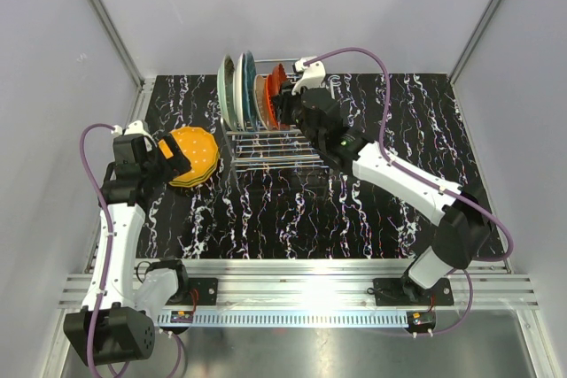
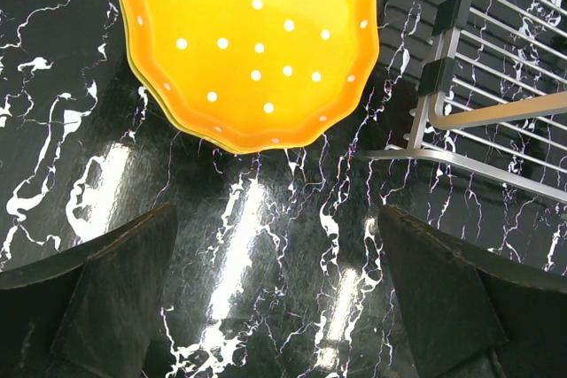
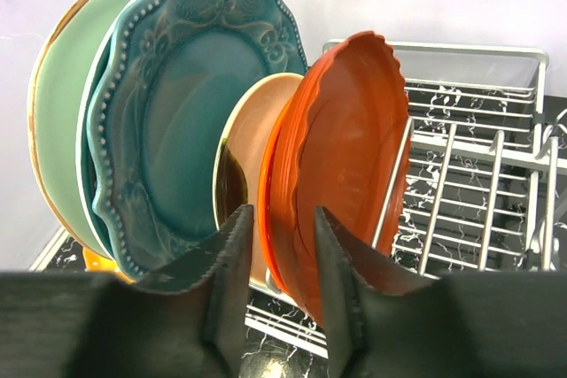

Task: Load the plates into the dish rack
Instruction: Insert the plate into the dish rack

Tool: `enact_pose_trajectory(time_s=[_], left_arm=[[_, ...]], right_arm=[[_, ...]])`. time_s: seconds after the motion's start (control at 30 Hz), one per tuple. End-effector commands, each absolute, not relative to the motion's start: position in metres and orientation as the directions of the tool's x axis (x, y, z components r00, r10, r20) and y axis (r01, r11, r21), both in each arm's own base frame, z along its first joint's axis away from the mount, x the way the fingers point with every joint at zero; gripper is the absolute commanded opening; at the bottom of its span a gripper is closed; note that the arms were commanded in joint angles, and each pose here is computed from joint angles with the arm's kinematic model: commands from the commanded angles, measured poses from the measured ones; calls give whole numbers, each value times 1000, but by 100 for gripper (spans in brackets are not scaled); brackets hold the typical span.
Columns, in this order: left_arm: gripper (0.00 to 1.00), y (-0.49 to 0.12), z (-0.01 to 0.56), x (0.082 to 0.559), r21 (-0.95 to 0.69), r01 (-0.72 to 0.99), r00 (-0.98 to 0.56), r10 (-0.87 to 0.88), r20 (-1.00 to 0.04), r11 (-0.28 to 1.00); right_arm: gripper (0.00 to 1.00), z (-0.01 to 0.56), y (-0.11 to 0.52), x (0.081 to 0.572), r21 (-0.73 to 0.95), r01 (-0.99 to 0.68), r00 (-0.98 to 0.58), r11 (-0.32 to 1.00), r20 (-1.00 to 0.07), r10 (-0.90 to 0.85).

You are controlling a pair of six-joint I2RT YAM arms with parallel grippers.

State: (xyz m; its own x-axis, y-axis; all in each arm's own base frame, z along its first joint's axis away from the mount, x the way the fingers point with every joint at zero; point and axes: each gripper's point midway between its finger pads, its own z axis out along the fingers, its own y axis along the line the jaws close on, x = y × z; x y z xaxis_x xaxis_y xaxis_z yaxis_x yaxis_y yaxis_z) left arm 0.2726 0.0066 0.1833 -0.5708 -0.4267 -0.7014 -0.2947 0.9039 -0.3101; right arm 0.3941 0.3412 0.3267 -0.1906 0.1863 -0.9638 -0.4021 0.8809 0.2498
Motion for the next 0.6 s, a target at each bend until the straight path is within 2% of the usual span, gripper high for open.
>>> enact_pose_trajectory(time_s=[0.0,0.27,0.43,0.57], left_arm=[[99,3,194,280,-324,-249,-541,-409,-735,913],[99,4,193,280,-323,-251,-543,-409,-733,913],[99,5,194,280,-317,-259,-539,-409,-736,912],[99,7,192,280,-311,-269,-540,-410,-735,912]], right_arm=[[41,345,337,400,278,-391,-152,878,-960,236],[45,355,332,393,286,-399,-142,871,-958,249],[48,384,321,378,295,-430,-104,854,-955,277],[54,406,310,363,301,-452,-78,840,-951,299]])
